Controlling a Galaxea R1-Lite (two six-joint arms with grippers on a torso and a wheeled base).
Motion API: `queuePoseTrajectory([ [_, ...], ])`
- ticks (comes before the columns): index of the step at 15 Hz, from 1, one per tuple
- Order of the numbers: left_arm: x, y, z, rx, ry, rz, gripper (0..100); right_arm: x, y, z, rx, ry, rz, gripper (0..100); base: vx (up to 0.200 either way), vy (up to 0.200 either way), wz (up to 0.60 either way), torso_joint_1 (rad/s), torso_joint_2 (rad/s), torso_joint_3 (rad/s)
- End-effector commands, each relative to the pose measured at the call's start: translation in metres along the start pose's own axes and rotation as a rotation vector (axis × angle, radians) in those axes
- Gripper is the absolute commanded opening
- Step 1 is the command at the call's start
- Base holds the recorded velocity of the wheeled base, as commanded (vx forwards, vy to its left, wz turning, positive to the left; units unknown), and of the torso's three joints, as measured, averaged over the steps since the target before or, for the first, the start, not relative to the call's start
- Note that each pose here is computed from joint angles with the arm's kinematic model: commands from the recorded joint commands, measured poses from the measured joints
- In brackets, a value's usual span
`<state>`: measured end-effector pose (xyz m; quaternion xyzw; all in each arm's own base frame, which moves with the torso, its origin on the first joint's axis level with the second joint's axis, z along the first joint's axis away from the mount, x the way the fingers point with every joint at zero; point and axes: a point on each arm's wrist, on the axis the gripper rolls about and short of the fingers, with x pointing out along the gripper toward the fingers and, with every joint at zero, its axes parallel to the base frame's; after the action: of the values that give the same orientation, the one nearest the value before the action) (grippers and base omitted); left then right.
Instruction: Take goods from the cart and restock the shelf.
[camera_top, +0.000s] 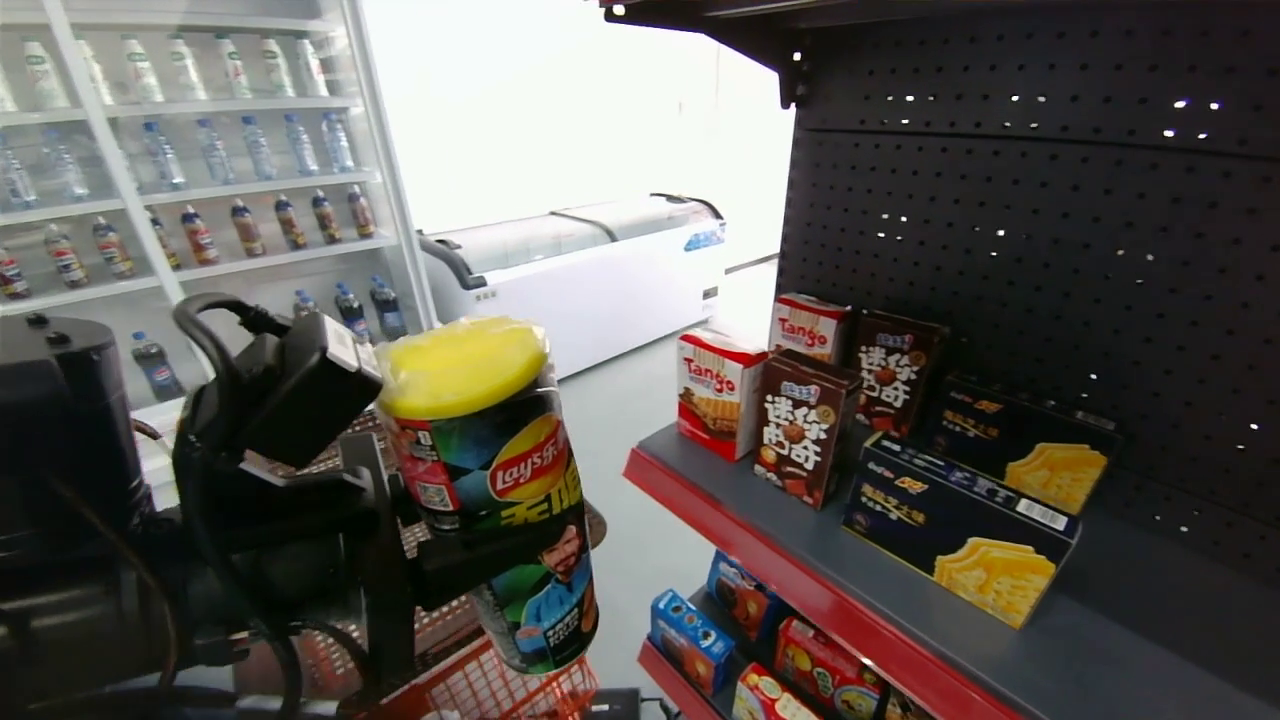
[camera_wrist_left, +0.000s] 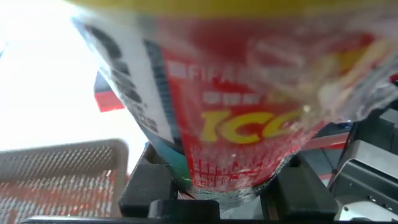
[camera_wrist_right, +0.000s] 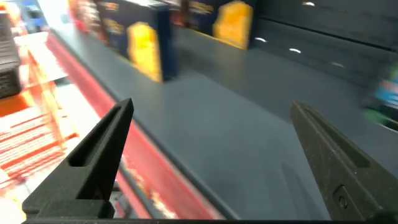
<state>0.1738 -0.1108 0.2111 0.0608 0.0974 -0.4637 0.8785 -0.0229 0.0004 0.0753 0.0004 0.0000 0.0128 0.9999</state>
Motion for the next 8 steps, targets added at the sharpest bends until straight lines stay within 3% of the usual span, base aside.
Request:
queuePoseTrajectory([
  [1, 0.011, 0.005, -0.007, -0.017, 0.035, -0.003, 0, 0.000, 0.000, 0.000, 0.001, 0.000, 0.001, 100, 0.000, 0.000, -0.60, 0.017, 0.01, 0.002],
  [8, 0.014, -0.007, -0.003, 0.001, 0.021, -0.062, 0, 0.000, 0.000, 0.000, -0.001, 0.000, 0.001, 100, 0.000, 0.000, -0.60, 0.004, 0.00, 0.002],
])
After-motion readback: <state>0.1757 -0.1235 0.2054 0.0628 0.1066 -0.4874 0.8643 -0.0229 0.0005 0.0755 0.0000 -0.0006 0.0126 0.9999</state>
